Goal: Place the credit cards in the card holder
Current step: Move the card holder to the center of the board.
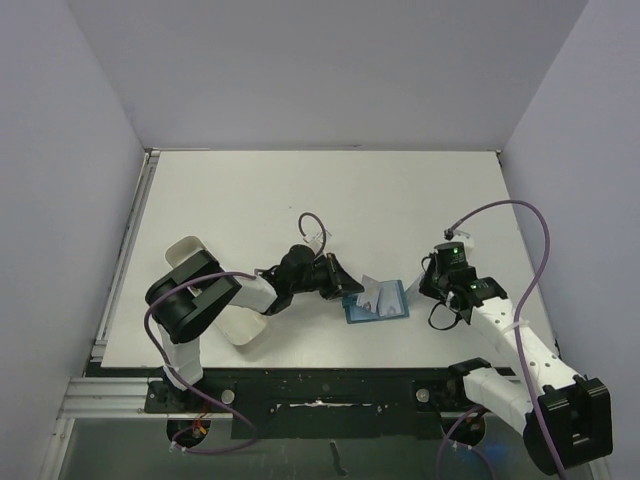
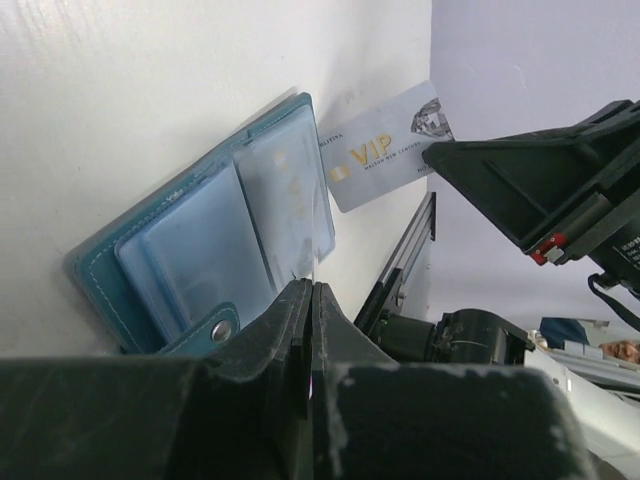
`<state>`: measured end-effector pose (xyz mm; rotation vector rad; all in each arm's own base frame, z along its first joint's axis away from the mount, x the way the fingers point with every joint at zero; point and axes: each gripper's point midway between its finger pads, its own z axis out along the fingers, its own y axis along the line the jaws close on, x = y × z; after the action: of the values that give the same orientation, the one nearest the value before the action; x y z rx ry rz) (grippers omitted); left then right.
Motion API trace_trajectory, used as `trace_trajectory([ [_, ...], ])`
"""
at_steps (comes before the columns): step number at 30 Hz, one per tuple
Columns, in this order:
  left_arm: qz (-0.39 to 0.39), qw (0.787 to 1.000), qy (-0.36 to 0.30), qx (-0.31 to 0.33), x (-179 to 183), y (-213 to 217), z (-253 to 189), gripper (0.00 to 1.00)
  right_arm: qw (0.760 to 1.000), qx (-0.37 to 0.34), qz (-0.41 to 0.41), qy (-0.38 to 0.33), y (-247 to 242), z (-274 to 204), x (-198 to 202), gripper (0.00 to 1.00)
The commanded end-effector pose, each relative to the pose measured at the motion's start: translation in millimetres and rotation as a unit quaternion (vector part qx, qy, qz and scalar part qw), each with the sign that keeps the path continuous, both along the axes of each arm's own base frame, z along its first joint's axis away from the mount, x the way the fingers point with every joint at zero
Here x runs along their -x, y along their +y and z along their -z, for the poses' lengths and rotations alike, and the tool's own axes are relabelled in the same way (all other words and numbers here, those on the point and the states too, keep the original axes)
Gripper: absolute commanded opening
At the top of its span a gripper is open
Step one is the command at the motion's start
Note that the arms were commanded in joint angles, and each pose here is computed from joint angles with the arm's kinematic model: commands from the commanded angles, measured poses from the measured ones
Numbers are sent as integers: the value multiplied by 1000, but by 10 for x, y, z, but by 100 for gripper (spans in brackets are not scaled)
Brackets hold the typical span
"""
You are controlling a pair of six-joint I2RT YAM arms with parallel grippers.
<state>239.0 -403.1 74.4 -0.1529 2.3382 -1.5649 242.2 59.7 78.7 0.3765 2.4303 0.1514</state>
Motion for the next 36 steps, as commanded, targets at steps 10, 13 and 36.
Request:
trace_trajectory([
  [10, -69, 992, -63, -81, -134, 258, -148, 0, 997, -75, -7, -12, 318, 18, 113, 0],
  [13, -76, 990, -72, -91, -101, 329, -201, 0, 996, -87, -18, -12, 413, 24, 166, 0],
  [36, -5, 990, -81, -112, 112, 310, -53, 0, 996, -62, -33, -52, 441, -341, 218, 0],
])
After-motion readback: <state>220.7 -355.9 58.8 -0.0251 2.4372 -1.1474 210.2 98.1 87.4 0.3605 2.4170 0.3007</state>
